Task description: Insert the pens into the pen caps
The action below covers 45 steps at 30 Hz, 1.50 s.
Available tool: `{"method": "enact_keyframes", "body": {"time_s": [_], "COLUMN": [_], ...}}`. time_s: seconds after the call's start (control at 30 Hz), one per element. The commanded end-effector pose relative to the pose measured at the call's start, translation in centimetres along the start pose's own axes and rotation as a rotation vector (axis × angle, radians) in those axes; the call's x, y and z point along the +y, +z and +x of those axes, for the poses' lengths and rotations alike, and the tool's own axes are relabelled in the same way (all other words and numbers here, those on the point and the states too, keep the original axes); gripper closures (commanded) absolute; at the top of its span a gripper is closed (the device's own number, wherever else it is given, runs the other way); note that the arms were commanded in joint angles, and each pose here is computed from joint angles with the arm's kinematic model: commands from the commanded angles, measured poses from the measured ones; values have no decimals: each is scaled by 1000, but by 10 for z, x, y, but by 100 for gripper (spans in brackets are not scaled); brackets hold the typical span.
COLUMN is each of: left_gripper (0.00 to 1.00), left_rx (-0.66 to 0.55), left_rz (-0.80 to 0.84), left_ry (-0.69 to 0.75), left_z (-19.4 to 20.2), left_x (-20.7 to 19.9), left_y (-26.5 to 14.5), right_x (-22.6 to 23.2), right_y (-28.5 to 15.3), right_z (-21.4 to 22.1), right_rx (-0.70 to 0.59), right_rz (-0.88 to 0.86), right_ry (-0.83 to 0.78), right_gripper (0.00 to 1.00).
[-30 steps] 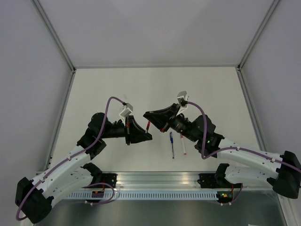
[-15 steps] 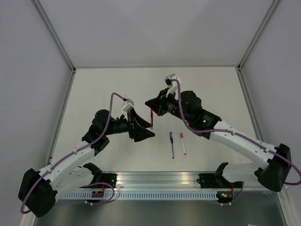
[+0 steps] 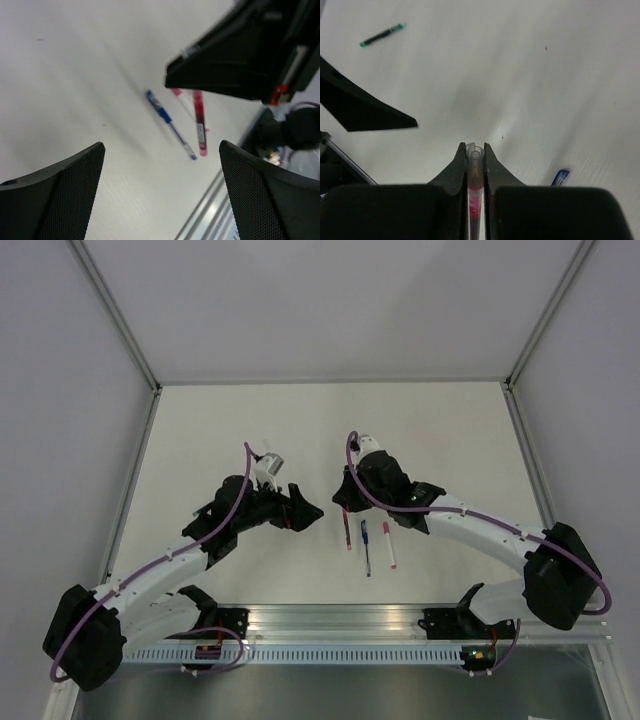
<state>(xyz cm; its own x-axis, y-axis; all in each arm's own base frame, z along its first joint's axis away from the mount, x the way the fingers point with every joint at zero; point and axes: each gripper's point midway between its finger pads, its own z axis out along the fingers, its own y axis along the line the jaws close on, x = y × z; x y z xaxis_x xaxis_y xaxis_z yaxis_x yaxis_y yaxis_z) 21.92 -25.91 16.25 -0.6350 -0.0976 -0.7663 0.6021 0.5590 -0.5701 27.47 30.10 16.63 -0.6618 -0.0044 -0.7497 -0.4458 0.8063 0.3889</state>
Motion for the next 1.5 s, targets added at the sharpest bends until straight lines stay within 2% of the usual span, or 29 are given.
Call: {"method": "enact_keyframes", "body": {"time_s": [0.0,0.07,0.13,0.27,0.37,0.47,0.53,0.9,1.0,1.03,1.2,1.3,1.47], "left_gripper": [0,0,0,0,0,0,0,0,0,0,0,0,0], "left_rx": [-102,-152,-189,-317,-360,-378,-387,-395,-400,-399,-401,-394,-364], "left_rz": [-378,-478,-512,-561,-587,-590,-597,-626,-632,-636,-633,-623,-592], "left_ry": [21,31,36,37,37,37,36,36,36,36,36,36,40], "left_z": [-15,-21,-23,-40,-42,-45,-46,-48,-48,-48,-49,-48,-43], "left_x": [62,75,79,80,82,81,82,85,86,87,86,85,82], "left_y": [-22,-39,-48,-72,-82,-86,-89,-93,-94,-94,-94,-92,-85], "right_x": [-17,-24,-16,-25,-28,-37,-42,-65,-68,-71,-72,-74,-58], "right_y": [9,12,18,27,32,36,39,52,56,57,54,49,32], "right_z": [42,65,71,93,99,101,108,120,122,124,116,107,53], "right_rx": [70,101,87,104,101,86,102,125,135,139,132,130,53], "right_rz": [37,36,-19,10,25,71,95,215,233,249,276,307,315], "right_ry": [119,146,185,207,226,239,237,182,159,150,130,114,68], "right_gripper": [100,100,100,100,100,99,92,87,80,73,54,49,47]}}
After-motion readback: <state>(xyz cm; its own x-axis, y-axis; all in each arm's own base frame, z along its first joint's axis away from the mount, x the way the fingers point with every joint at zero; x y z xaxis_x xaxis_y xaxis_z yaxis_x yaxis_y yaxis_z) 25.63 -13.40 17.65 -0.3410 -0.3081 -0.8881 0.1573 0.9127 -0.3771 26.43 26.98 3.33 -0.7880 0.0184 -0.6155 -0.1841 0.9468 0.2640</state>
